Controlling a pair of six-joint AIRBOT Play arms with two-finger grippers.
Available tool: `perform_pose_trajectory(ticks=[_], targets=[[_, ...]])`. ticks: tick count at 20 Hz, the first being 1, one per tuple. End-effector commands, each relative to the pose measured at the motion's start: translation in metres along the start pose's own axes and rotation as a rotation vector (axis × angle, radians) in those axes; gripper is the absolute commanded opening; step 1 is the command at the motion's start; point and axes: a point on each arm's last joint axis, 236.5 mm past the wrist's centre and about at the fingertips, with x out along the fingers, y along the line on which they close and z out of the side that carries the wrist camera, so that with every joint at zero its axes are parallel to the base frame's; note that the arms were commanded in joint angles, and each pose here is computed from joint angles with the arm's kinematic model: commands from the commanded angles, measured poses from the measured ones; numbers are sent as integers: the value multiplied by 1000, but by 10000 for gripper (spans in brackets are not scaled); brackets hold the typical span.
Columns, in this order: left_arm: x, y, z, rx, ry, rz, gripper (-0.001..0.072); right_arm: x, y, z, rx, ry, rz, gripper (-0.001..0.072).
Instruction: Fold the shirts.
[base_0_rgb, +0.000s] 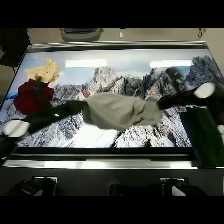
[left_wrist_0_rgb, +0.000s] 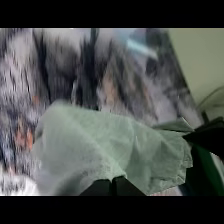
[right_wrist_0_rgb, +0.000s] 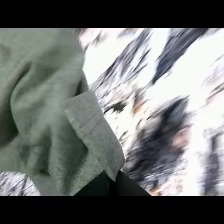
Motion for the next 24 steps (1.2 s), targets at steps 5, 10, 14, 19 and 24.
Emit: perform_pose_trajectory(ticks=[5, 10, 14, 19, 24], targets=[[-233, -125, 212, 251, -723, -12, 23, -423, 28, 110, -270, -883, -773, 41], [-252, -121, 210, 196, -732, 30, 23, -434, 49, 73, -210, -852, -735, 41], [-213, -87, 176, 189, -498, 113, 24, -381, 33, 63, -176, -659, -652, 42], [-158, -3, 149, 81, -239, 252, 24, -267, -17, 71, -119, -372, -523, 42], [-51, 150, 66, -227, 140, 352, 28, -47, -81, 49, -12, 18, -285, 42]])
